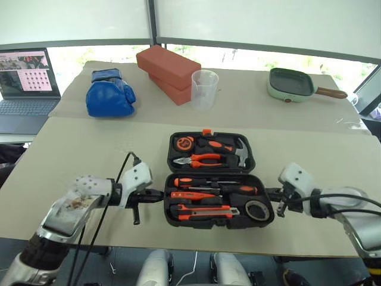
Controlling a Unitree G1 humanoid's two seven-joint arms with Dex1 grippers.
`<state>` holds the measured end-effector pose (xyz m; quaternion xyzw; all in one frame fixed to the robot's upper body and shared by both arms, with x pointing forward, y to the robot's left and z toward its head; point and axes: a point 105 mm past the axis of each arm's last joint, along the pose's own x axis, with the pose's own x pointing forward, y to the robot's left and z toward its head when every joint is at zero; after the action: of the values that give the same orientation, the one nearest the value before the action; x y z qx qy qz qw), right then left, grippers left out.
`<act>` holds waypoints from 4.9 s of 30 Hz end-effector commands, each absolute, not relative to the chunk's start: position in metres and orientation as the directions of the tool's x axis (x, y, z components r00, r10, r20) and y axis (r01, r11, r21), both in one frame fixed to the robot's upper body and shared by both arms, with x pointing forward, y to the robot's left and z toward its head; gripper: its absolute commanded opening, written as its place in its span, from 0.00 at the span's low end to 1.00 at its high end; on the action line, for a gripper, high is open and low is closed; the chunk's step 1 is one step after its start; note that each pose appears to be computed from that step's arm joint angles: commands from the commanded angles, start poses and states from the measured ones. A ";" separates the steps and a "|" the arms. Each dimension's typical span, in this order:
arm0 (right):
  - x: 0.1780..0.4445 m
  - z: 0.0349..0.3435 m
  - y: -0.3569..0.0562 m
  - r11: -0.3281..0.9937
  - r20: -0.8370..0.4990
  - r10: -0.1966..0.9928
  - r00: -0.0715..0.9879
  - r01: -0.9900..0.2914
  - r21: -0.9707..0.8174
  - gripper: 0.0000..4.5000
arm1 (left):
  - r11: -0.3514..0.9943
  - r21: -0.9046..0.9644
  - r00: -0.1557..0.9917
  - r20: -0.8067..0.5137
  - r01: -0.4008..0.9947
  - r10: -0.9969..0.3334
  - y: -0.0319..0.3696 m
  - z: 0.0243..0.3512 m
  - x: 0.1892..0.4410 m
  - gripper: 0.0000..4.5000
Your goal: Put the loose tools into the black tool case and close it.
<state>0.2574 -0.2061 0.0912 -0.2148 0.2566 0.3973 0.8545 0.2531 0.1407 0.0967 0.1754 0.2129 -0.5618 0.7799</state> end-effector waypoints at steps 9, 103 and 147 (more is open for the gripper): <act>0.242 0.107 -0.214 0.634 -0.576 0.553 0.602 -0.753 -0.178 0.07 | 0.477 0.042 0.425 -0.526 0.878 -0.736 0.177 0.098 0.270 0.06; 0.341 0.173 -0.179 0.729 -0.178 0.547 0.818 -0.570 -0.379 0.01 | 0.732 0.230 0.756 -0.031 0.642 -0.653 0.121 0.168 0.343 0.00; 0.171 0.085 -0.159 0.221 -0.501 0.811 0.303 -0.951 -0.217 0.00 | 0.501 0.334 0.602 -0.425 0.798 -0.676 0.198 0.130 0.343 0.04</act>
<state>0.1686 -0.1635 0.0828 -0.2430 0.1482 0.5690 0.7715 0.3385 0.2099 0.1338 0.2317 0.1219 -0.3997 0.8785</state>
